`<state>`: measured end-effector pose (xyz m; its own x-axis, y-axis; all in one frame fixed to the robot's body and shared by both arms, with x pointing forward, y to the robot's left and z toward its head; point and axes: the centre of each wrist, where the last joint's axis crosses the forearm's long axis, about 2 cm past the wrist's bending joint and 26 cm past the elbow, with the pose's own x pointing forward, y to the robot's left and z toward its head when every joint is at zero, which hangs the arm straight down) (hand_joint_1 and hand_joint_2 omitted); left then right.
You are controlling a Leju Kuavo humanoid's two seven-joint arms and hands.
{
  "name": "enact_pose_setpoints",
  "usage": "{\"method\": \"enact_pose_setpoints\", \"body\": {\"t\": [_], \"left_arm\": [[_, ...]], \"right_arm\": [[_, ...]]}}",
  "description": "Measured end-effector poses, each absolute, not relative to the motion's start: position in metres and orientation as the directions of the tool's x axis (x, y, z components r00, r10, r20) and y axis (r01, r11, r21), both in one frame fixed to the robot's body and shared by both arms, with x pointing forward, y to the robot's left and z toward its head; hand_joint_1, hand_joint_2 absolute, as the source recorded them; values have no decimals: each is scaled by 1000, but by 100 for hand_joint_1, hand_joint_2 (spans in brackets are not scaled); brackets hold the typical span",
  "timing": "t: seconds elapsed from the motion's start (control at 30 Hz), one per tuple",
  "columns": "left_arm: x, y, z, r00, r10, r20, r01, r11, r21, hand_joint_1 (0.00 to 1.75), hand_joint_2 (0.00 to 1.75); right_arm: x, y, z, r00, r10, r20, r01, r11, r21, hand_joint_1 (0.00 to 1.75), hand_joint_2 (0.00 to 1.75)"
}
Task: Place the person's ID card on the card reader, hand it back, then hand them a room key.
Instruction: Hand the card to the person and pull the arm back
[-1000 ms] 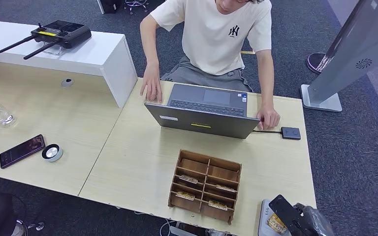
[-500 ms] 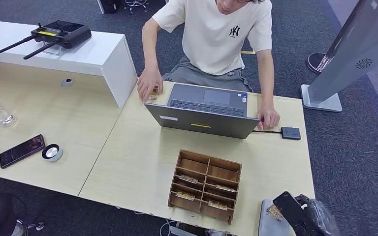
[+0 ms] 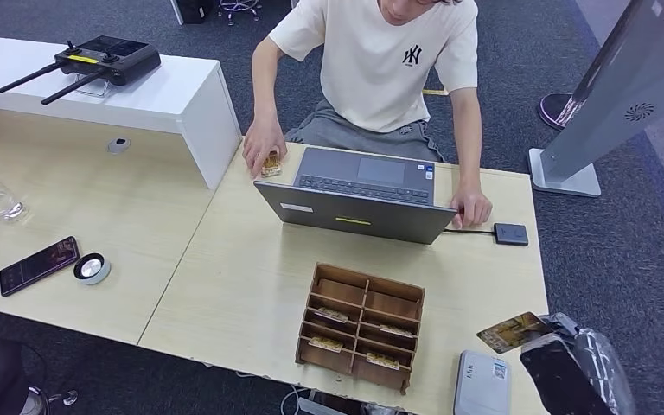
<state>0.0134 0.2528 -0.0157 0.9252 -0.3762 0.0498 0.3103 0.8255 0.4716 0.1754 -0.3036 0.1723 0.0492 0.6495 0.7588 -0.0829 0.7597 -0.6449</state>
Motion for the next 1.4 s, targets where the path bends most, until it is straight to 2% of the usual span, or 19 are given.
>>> {"method": "enact_pose_setpoints", "body": {"t": [0.2,0.5,1.07,1.4], "left_arm": [[10,249,-15,931,-359,63,294,842,452,0,0],[8,249,-15,919,-385,82,311,839,446,0,0],[12,251,-15,873,-481,83,394,794,463,0,0],[29,260,-17,811,-581,74,468,718,515,0,0]], "right_arm": [[165,-299,198,-178,467,866,-26,878,-478,175,175],[157,-283,220,-375,361,854,7,922,-387,175,175],[184,-251,245,-504,358,786,-85,885,-458,175,175],[255,-221,271,-414,526,743,-31,808,-589,175,175]]}}
